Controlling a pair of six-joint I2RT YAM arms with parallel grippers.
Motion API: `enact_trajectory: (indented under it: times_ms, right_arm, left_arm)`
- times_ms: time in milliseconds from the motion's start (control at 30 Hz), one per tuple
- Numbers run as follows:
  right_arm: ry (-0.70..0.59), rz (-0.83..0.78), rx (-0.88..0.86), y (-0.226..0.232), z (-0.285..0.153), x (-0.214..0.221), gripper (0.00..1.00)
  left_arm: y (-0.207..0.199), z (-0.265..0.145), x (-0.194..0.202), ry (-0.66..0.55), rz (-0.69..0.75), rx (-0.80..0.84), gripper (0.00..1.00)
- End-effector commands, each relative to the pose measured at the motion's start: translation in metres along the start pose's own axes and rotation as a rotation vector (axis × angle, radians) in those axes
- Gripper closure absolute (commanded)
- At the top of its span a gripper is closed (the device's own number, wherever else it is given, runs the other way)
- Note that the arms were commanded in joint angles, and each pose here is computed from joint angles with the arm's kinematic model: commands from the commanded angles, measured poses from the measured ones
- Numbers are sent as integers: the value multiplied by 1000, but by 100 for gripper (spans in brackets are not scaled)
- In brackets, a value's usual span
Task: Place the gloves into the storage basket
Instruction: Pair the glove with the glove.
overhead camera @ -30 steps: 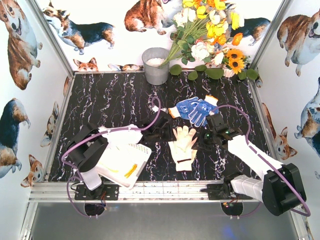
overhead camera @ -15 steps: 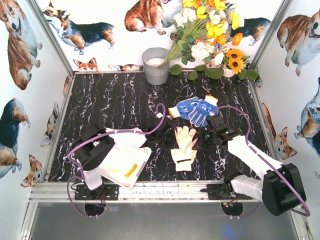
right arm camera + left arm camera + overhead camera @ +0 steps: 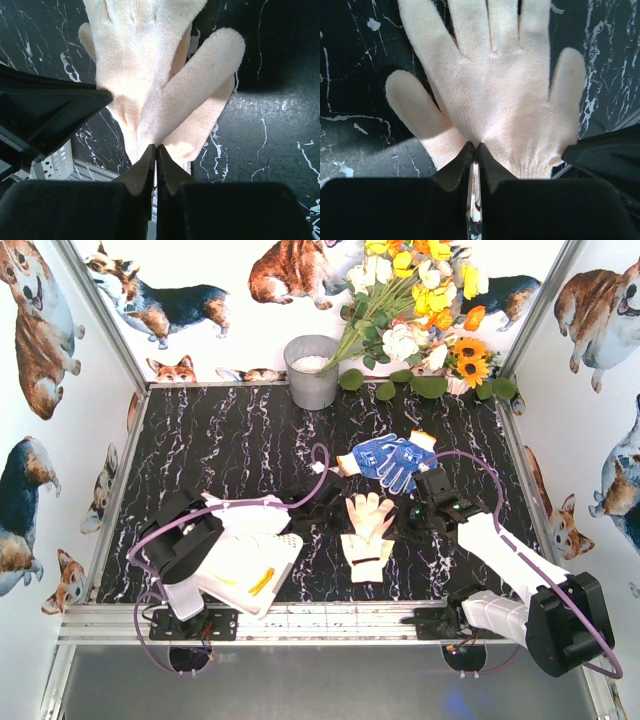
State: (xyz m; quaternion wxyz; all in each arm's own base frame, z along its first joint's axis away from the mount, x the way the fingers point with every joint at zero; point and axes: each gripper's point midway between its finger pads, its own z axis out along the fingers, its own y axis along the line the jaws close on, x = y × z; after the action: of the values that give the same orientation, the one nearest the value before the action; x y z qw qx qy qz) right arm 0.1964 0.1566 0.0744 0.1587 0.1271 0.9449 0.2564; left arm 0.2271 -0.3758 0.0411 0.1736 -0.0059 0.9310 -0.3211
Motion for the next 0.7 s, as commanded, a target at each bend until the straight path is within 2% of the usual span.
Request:
enact_trajectory:
  times_ms: [0,667]
  right_arm:
    - [-21,-44,-81,18,-7,-7,100]
    - [40,-46,-98,12,-7,12,100]
  left_arm:
    - [-11,-17,-5,-35,39,21,100]
    - [-6,-36,33,16,84,-34,100]
